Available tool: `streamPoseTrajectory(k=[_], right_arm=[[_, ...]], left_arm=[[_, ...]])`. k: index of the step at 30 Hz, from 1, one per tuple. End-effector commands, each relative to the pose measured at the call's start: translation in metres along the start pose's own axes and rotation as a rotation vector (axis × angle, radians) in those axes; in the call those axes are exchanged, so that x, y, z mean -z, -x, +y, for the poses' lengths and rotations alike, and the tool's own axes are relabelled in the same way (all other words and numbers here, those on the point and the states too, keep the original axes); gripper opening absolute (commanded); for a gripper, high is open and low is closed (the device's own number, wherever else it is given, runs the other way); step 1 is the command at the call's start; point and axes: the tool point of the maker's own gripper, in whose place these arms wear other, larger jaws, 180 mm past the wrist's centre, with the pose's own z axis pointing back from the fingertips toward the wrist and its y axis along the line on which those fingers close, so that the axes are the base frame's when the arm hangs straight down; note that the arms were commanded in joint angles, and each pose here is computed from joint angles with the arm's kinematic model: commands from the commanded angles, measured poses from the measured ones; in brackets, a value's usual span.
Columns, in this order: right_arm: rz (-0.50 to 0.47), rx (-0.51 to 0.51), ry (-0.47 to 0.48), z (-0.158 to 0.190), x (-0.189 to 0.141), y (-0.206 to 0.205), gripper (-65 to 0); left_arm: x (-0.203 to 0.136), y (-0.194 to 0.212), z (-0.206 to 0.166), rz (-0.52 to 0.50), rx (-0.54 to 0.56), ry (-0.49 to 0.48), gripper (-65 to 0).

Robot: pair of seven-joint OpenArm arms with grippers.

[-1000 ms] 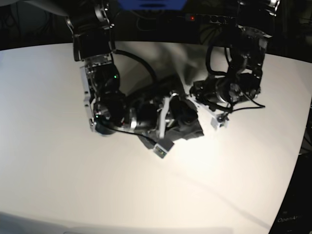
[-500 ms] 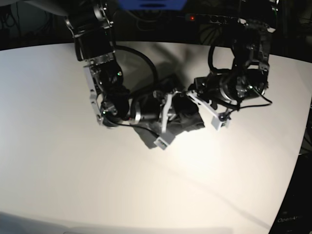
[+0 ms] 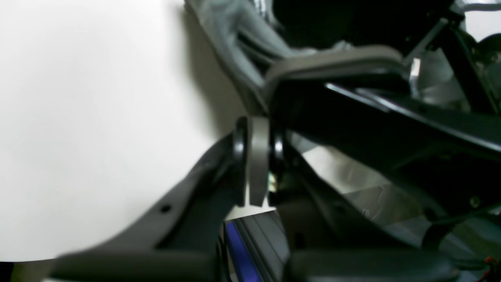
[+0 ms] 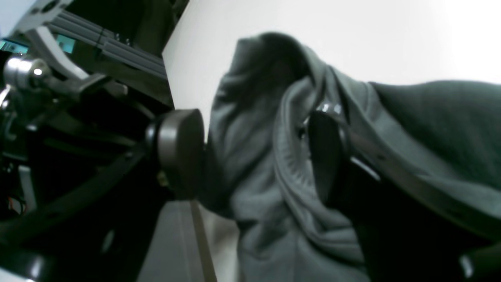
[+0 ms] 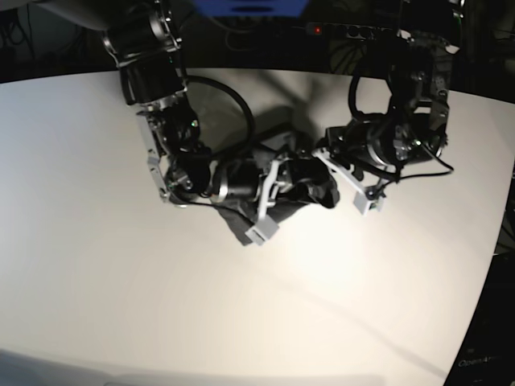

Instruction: Fold the T-shirt properly

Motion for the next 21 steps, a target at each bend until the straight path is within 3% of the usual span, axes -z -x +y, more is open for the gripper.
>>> streamPoseTrajectory(k=[1,5,13,21], right_arm=[[-0.02,-0.037,-0.027,0.009,0.001,-0.014,-22.2],[0.018,-0.047,-0.011,0.003,-0.004,-0.01,-22.5],[0.052,-0.039,0.013,-0.007,-0.012,0.0,-22.8],[0.053,-0.043,0.02,-0.009,-0.015,0.0,-22.6]], left_arm=[[-0.007,-0.014,-0.009,-0.056,0.017,0.027,-63.2],[-0.017,-0.02,-0.022,-0.076,0.008,0.094,-63.2],[-0.038,-0.03,-0.041,-0.075,-0.11,0.31,-63.2],[-0.055,-0.037,-0.035,-0.074,-0.139,0.374,-63.2]])
